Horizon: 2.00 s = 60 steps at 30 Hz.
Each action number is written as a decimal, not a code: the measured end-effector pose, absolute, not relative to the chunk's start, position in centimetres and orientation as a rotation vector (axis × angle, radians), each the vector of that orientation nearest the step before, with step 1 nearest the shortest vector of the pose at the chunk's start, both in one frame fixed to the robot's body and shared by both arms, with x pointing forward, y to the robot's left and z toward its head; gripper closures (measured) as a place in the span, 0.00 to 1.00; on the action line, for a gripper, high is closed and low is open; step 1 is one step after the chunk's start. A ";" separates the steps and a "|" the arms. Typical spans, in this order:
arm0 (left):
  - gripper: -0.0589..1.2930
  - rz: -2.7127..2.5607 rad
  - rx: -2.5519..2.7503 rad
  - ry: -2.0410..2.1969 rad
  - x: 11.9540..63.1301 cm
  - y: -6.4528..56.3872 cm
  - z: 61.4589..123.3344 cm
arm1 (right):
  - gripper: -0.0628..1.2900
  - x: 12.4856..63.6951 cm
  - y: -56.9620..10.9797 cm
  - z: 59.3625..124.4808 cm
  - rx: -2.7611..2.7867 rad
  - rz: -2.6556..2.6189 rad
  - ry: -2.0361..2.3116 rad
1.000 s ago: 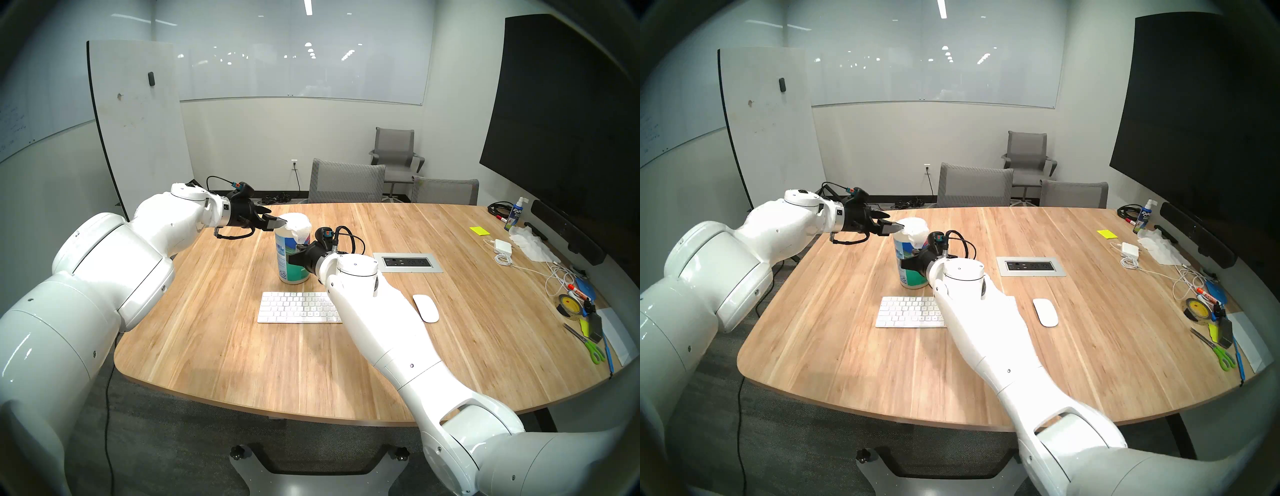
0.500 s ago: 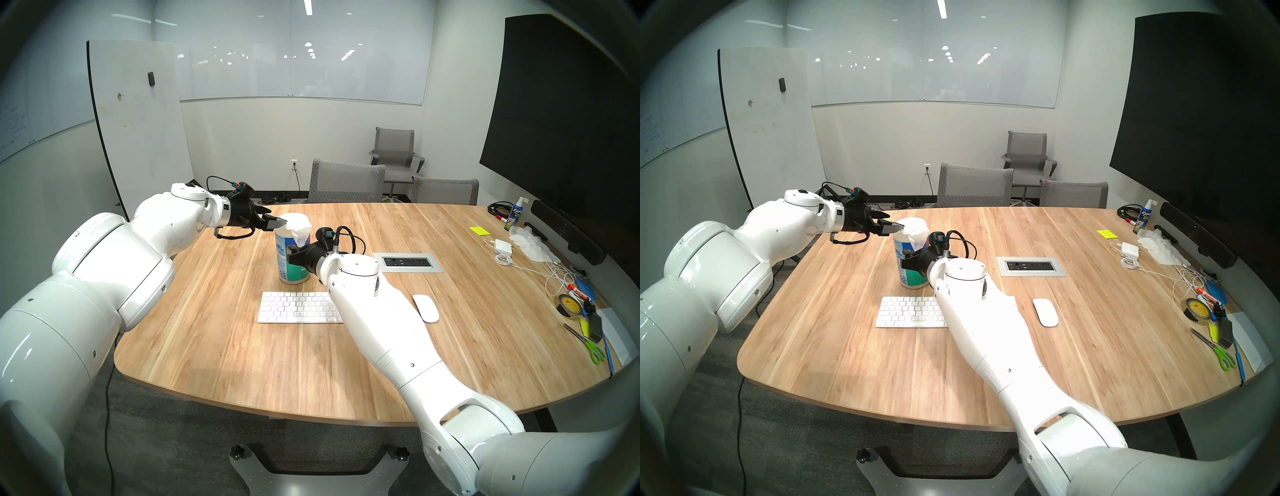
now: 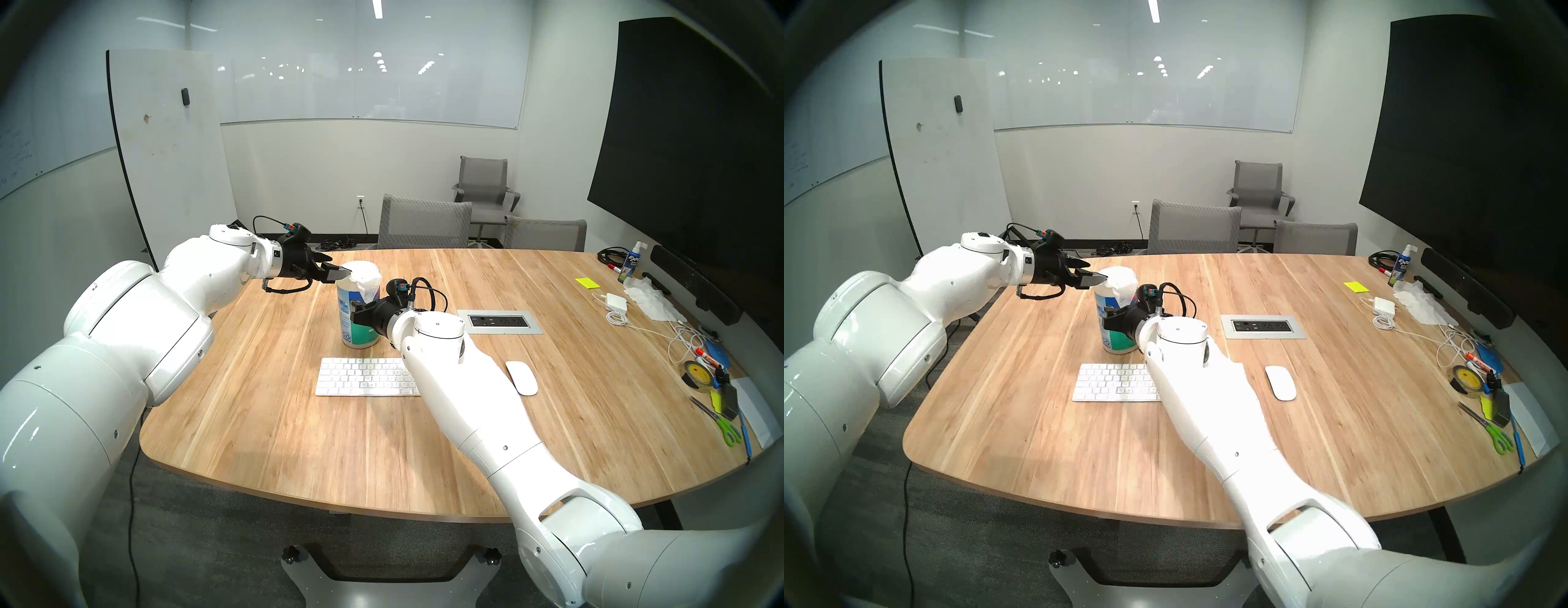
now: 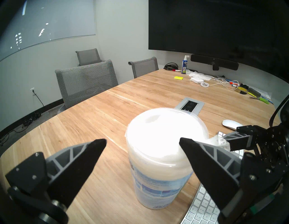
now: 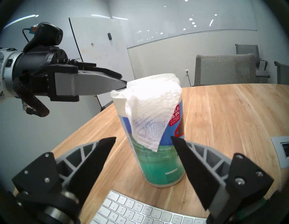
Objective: Wipe the keyboards and mice with a disinfecting wipe, then set the wipe down
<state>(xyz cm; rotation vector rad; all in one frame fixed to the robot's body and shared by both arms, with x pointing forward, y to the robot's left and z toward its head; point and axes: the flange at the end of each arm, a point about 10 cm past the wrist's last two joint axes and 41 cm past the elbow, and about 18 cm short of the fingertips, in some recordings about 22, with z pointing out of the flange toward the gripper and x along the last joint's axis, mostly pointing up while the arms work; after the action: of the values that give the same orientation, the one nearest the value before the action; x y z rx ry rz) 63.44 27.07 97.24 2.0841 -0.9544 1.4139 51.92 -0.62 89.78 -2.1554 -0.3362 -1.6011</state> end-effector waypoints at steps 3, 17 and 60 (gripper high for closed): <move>0.02 1.414 2.084 -0.955 63.4 27.1 97.2 | 0.20 51.9 -0.5 89.6 -2.158 -1.596 -0.337; 0.02 1.414 2.084 -0.955 63.4 27.1 97.2 | 0.32 51.9 0.0 89.2 -2.161 -1.585 -0.339; 0.02 1.414 2.084 -0.954 63.4 27.1 97.2 | 0.97 51.9 -7.5 93.8 -2.060 -1.643 -0.253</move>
<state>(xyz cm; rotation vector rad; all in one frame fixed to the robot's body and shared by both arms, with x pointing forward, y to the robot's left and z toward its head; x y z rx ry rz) 63.44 27.07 97.24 2.0843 -0.9545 1.4140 51.86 -7.50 93.78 -2.0597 -0.2526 -1.6433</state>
